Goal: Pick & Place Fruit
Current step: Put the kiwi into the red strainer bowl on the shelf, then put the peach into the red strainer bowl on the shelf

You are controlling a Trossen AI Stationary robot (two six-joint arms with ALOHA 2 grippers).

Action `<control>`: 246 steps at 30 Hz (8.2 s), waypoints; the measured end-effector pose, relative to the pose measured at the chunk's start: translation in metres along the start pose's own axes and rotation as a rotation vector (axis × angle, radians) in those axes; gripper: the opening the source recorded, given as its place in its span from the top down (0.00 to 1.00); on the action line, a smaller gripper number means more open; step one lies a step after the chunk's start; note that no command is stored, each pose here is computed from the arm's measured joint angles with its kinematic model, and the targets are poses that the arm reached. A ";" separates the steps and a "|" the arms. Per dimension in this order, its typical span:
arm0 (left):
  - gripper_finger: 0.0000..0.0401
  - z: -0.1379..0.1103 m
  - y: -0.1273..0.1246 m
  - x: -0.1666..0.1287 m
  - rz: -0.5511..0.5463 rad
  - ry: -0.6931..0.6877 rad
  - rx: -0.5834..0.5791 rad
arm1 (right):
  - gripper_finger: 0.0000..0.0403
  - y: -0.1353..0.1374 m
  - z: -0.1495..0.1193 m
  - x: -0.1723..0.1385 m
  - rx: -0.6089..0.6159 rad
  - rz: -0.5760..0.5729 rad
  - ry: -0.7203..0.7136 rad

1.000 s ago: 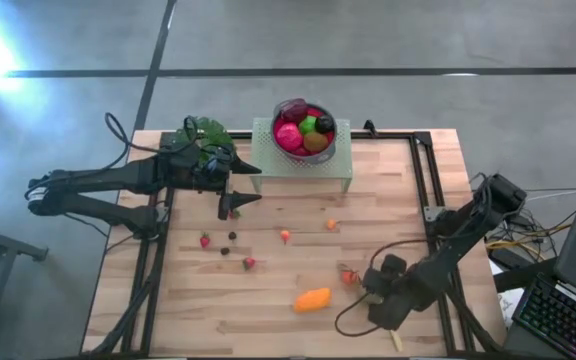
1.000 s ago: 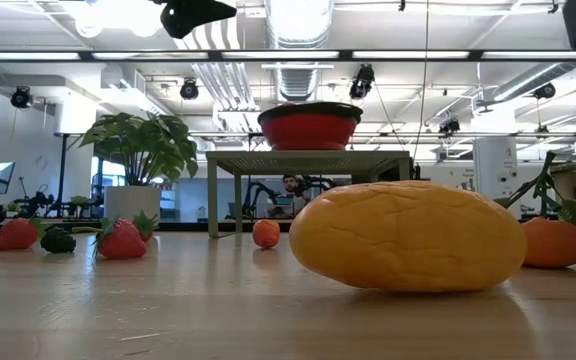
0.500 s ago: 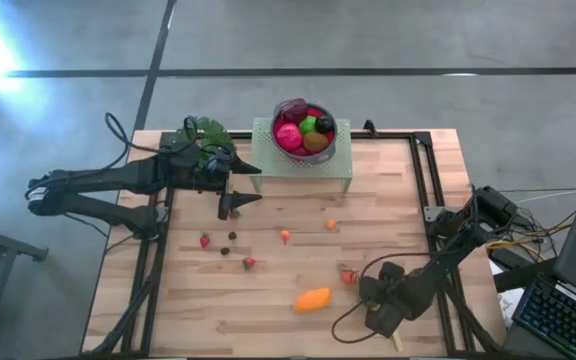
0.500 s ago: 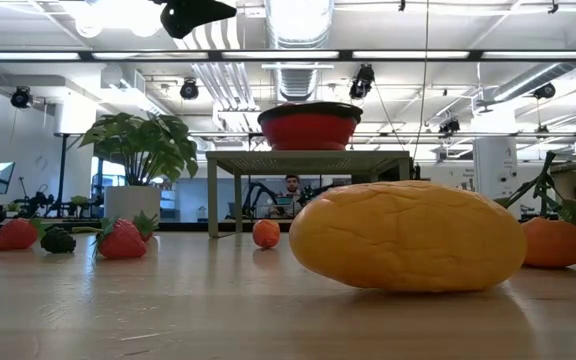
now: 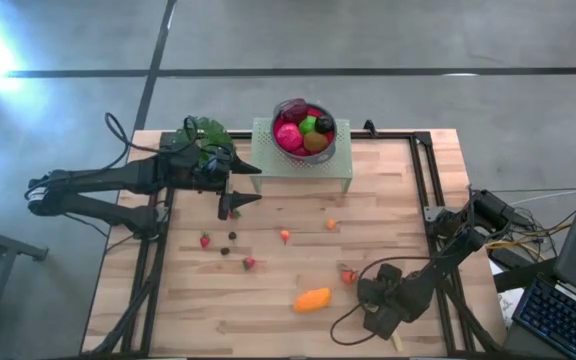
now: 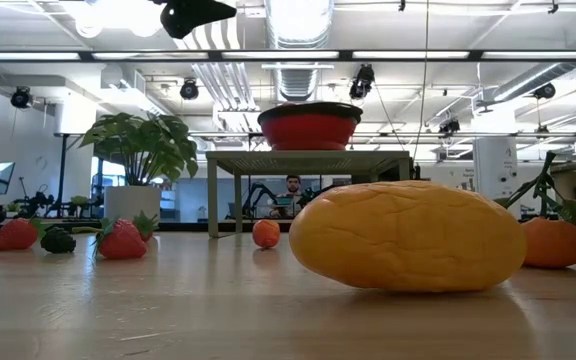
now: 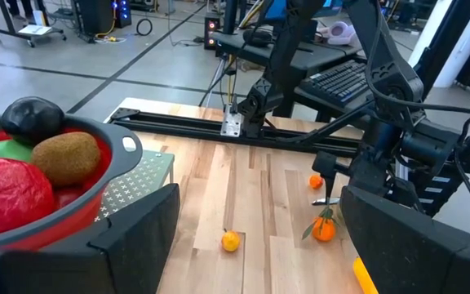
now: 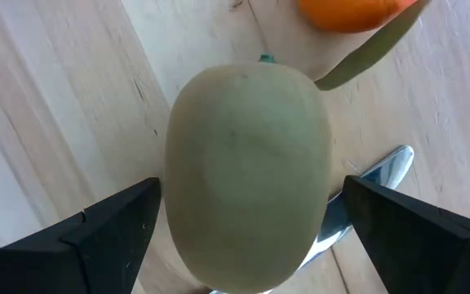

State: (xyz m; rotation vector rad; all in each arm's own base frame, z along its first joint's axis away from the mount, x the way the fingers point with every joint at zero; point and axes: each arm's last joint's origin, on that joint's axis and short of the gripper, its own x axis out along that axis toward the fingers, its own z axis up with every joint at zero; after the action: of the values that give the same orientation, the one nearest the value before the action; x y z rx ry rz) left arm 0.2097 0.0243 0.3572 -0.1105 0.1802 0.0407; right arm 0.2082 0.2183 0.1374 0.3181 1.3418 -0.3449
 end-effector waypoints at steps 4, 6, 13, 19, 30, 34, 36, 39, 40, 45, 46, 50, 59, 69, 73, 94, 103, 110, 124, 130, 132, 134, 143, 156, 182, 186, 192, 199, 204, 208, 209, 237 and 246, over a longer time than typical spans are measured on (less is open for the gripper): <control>0.14 0.000 0.000 0.000 0.000 0.000 0.000 | 0.09 0.000 0.000 -0.001 0.001 0.002 0.000; 0.14 0.000 0.000 0.000 0.000 0.000 0.000 | 0.13 0.000 0.000 -0.001 0.000 0.002 0.000; 0.14 0.000 0.000 0.000 0.000 0.000 0.000 | 0.33 -0.001 0.000 0.000 -0.004 -0.006 0.005; 0.14 0.000 0.000 0.000 0.000 0.000 0.000 | 0.50 -0.002 -0.001 -0.001 -0.028 -0.010 0.008; 0.14 0.000 0.000 0.000 0.000 -0.001 0.000 | 0.47 -0.014 0.001 -0.028 -0.026 0.005 0.010; 0.14 0.000 0.000 0.000 0.000 -0.001 0.000 | 0.49 -0.023 0.003 -0.046 -0.038 0.011 -0.030; 0.14 0.000 0.000 0.000 0.000 -0.001 0.000 | 0.51 -0.029 0.005 -0.056 -0.042 0.013 -0.056; 0.14 0.000 0.000 0.000 0.000 -0.001 0.000 | 0.52 -0.040 0.011 -0.071 -0.047 0.015 -0.107; 0.14 0.000 0.000 0.000 0.000 -0.001 0.000 | 0.52 -0.044 0.014 -0.076 -0.048 0.020 -0.129; 0.14 0.000 0.000 0.000 0.000 -0.001 0.000 | 0.48 -0.065 0.033 -0.099 -0.059 0.043 -0.248; 0.14 0.000 0.000 0.000 0.000 -0.001 0.000 | 0.47 -0.070 0.037 -0.103 -0.063 0.043 -0.269; 0.14 0.000 0.000 0.000 0.000 -0.001 0.000 | 0.49 -0.093 0.056 -0.119 -0.087 0.014 -0.376; 0.14 0.000 0.000 0.000 0.000 -0.001 0.000 | 0.49 -0.153 0.105 -0.151 -0.075 -0.096 -0.567; 0.14 0.000 0.000 0.000 0.000 -0.001 0.000 | 0.50 -0.200 0.156 -0.188 -0.044 -0.184 -0.673; 0.14 0.000 0.000 0.000 0.000 -0.001 0.000 | 0.51 -0.213 0.175 -0.197 -0.038 -0.161 -0.699; 0.14 0.000 0.000 0.000 0.000 -0.001 0.000 | 0.48 -0.260 0.305 -0.171 0.019 -0.251 -0.618; 0.14 0.000 0.000 0.000 0.000 -0.001 0.000 | 0.49 -0.280 0.329 -0.158 0.073 -0.278 -0.594; 0.14 0.000 0.000 0.000 0.000 -0.001 0.000 | 0.49 -0.285 0.332 -0.150 0.082 -0.289 -0.573; 0.14 0.000 0.000 0.000 0.000 -0.001 0.000 | 0.29 -0.285 0.331 -0.148 0.075 -0.294 -0.566; 0.14 0.000 0.000 0.000 0.000 -0.001 0.000 | 0.22 -0.285 0.331 -0.151 0.057 -0.299 -0.559; 0.14 0.000 0.000 0.000 0.000 -0.001 0.000 | 0.20 -0.284 0.330 -0.155 0.055 -0.300 -0.556; 0.14 0.000 0.000 0.000 0.000 -0.001 0.000 | 0.19 -0.283 0.329 -0.159 0.047 -0.300 -0.548; 0.14 0.000 0.000 0.000 0.000 -0.001 0.000 | 0.17 -0.255 0.312 -0.180 -0.083 -0.282 -0.442; 0.14 0.000 0.000 0.000 0.000 -0.001 0.000 | 0.35 -0.176 0.265 -0.177 -0.243 -0.190 -0.309; 0.14 0.000 0.000 0.000 0.000 -0.001 0.000 | 0.51 -0.099 0.235 -0.058 -0.416 0.015 -0.577; 0.14 0.000 0.000 0.000 0.000 -0.001 0.000 | 0.49 -0.100 0.232 -0.045 -0.401 0.037 -0.643; 0.14 0.000 0.000 0.000 0.000 -0.001 0.000 | 0.45 -0.102 0.225 -0.028 -0.373 0.068 -0.714; 0.14 0.000 0.000 0.000 0.000 -0.001 0.000 | 0.40 -0.114 0.203 -0.011 -0.321 0.028 -0.560; 0.14 0.000 0.000 0.000 0.000 0.000 0.000 | 0.38 -0.128 0.184 0.001 -0.235 -0.053 -0.433; 0.14 0.000 0.000 0.000 0.001 0.003 0.000 | 0.37 -0.135 0.173 0.013 -0.199 -0.063 -0.383; 0.14 0.000 0.000 0.000 0.000 0.005 0.000 | 0.36 -0.138 0.170 0.016 -0.187 -0.068 -0.369; 0.14 -0.001 0.000 0.000 0.001 0.006 -0.001 | 0.55 -0.160 0.156 0.041 -0.119 -0.104 -0.316; 0.14 -0.001 0.000 0.000 0.001 0.006 -0.001 | 0.72 -0.160 0.156 0.044 -0.120 -0.080 -0.300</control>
State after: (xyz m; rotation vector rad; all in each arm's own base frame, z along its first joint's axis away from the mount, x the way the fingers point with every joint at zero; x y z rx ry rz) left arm 0.2095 0.0244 0.3566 -0.1112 0.1862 0.0414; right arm 0.2881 0.0055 0.1216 0.1070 1.0759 -0.3615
